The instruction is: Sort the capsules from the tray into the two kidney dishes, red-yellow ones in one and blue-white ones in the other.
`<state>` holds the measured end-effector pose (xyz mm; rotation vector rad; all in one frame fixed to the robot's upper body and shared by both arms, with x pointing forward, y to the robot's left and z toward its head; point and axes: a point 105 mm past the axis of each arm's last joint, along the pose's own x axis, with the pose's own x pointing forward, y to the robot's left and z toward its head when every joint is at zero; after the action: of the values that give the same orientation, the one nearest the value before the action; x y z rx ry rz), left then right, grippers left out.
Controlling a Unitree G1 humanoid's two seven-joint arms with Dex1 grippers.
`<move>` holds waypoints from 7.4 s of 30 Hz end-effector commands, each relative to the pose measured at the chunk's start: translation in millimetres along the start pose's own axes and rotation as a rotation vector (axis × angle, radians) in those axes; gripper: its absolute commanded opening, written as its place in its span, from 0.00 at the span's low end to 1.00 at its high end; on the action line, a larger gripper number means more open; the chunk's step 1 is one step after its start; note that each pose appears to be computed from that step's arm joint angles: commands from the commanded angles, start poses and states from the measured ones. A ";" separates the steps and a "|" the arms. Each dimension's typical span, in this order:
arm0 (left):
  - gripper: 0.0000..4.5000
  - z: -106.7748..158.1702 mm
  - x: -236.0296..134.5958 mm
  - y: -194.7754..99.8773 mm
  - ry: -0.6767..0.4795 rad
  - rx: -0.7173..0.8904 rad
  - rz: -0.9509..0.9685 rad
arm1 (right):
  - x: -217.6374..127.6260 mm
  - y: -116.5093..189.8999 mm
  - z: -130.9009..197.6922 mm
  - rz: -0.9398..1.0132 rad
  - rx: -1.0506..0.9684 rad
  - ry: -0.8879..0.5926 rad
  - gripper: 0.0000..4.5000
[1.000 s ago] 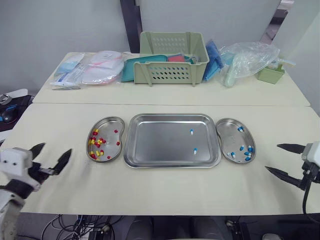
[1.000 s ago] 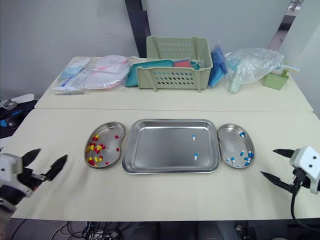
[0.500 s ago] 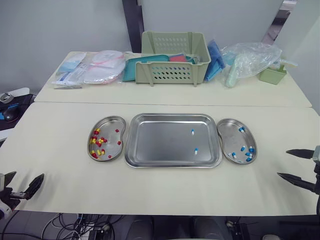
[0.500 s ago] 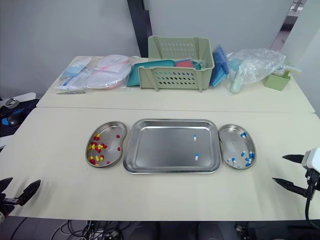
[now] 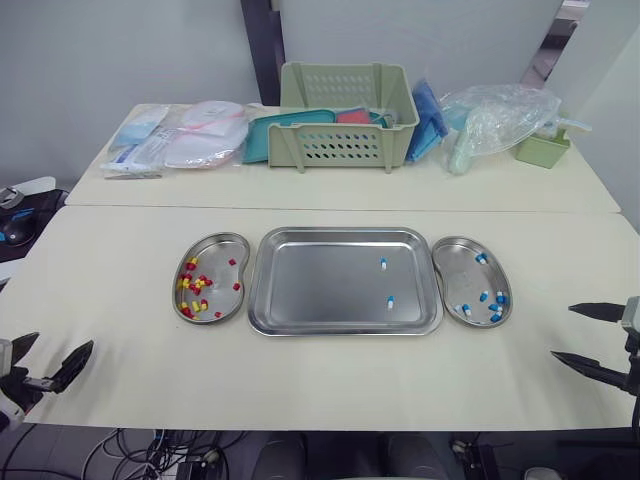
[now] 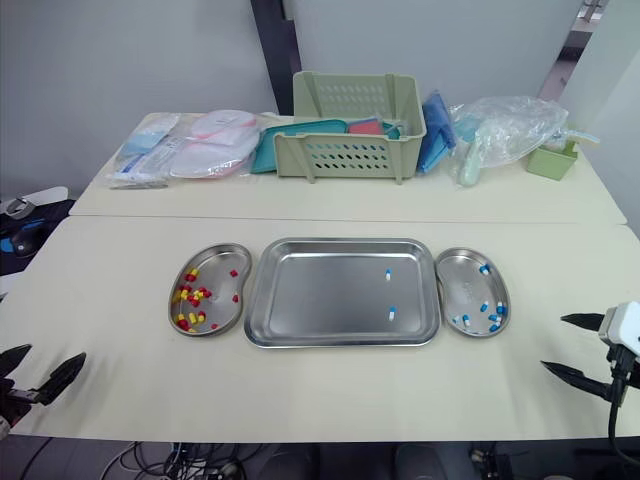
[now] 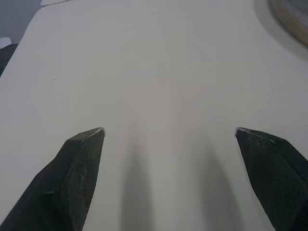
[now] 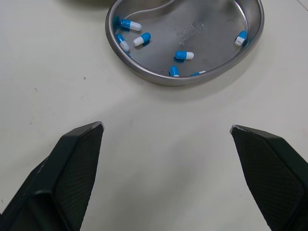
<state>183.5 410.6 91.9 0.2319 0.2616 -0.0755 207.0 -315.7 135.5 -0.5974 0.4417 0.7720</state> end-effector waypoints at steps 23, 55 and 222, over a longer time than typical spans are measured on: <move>1.00 78.5 34.7 -217.9 -0.349 0.105 -0.857 | -12.8 9.5 -3.1 -0.034 0.020 -0.011 0.99; 1.00 76.0 44.6 -247.8 -0.391 0.095 -0.957 | 103.2 61.7 128.9 0.197 -0.073 -0.284 0.91; 1.00 31.3 -0.8 -135.6 -0.160 0.069 -0.542 | -28.5 10.9 -38.0 -0.224 0.109 0.008 0.99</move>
<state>172.1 291.2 80.5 0.1938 0.2137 -0.5608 174.3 -347.4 113.1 -0.5007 0.4342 0.5369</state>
